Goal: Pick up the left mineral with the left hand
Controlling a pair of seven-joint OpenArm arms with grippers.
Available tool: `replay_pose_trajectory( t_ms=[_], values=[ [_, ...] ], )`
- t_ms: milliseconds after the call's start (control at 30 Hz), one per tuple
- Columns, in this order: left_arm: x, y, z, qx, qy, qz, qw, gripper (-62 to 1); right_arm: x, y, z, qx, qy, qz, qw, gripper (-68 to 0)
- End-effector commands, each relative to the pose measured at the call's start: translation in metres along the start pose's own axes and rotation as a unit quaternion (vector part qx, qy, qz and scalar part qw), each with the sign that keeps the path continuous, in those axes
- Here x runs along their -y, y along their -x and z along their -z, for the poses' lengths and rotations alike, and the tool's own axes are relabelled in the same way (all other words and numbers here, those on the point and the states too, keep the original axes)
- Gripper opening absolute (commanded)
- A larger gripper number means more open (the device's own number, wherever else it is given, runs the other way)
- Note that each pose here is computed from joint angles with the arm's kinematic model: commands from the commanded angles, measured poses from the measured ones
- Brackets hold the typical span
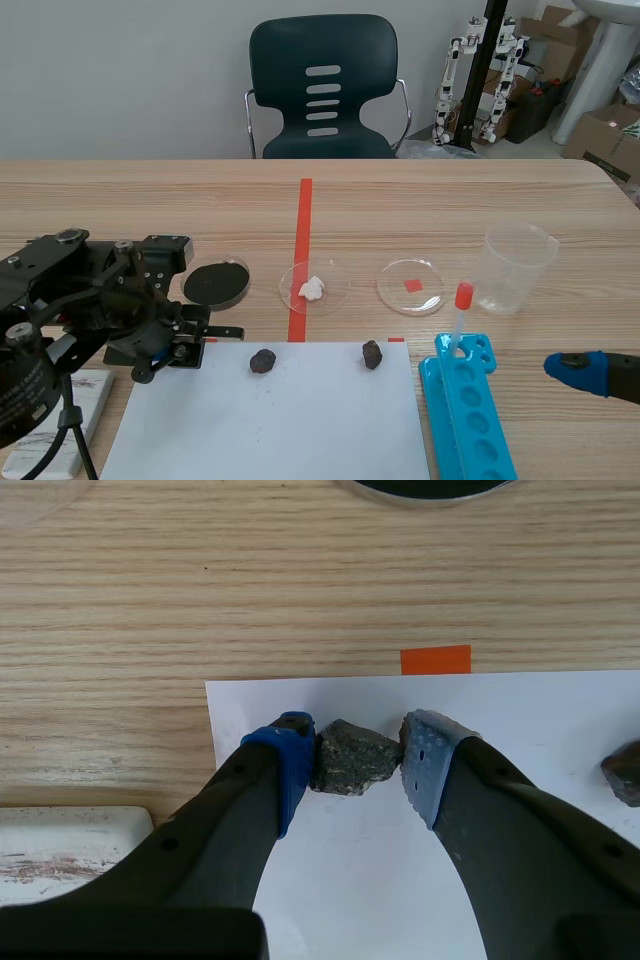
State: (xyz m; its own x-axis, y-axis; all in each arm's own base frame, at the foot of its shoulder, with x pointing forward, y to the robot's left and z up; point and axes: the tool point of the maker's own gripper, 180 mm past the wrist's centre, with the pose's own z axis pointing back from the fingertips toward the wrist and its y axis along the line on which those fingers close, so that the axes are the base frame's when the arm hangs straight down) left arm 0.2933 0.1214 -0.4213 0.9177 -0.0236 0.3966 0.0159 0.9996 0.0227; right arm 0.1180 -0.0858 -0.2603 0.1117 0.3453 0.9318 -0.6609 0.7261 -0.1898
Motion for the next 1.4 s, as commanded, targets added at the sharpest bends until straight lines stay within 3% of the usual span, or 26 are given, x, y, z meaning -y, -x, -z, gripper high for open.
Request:
replay_pose_trajectory(
  t_ms=[0,133,267,500,633,833,933,1367],
  values=[
    [0.000,-0.017,-0.010,0.033,0.003,-0.001,0.9994,-51.1,0.005,-0.006,0.001,0.013,0.005,-0.006,0.9999,-8.4],
    [0.000,-0.028,-0.024,0.084,0.011,0.004,0.9964,-51.1,0.005,-0.006,0.001,0.013,0.005,-0.006,0.9999,-8.4],
    [0.002,-0.040,-0.044,0.160,0.028,0.006,0.9867,-51.1,0.005,-0.006,0.001,0.013,0.005,-0.006,0.9999,-8.4],
    [0.001,-0.055,-0.087,0.295,0.043,0.031,0.9540,-51.1,0.005,-0.006,0.001,0.013,0.005,-0.006,0.9999,-8.4],
    [0.010,-0.050,-0.108,0.346,0.073,0.073,0.9326,-51.1,0.005,-0.006,0.001,0.013,0.005,-0.006,0.9999,-8.4],
    [0.022,-0.033,-0.140,0.393,0.159,0.112,0.8987,-51.1,0.005,-0.006,0.001,0.013,0.005,-0.006,0.9999,-8.4],
    [0.020,-0.025,-0.153,0.408,0.179,0.124,0.8866,-51.1,0.005,-0.006,0.001,0.013,0.005,-0.006,0.9999,-8.4],
    [-0.003,0.006,-0.193,0.443,0.195,0.125,0.8661,-51.1,0.005,-0.006,0.001,0.013,0.005,-0.006,0.9999,-8.4]
  ],
)
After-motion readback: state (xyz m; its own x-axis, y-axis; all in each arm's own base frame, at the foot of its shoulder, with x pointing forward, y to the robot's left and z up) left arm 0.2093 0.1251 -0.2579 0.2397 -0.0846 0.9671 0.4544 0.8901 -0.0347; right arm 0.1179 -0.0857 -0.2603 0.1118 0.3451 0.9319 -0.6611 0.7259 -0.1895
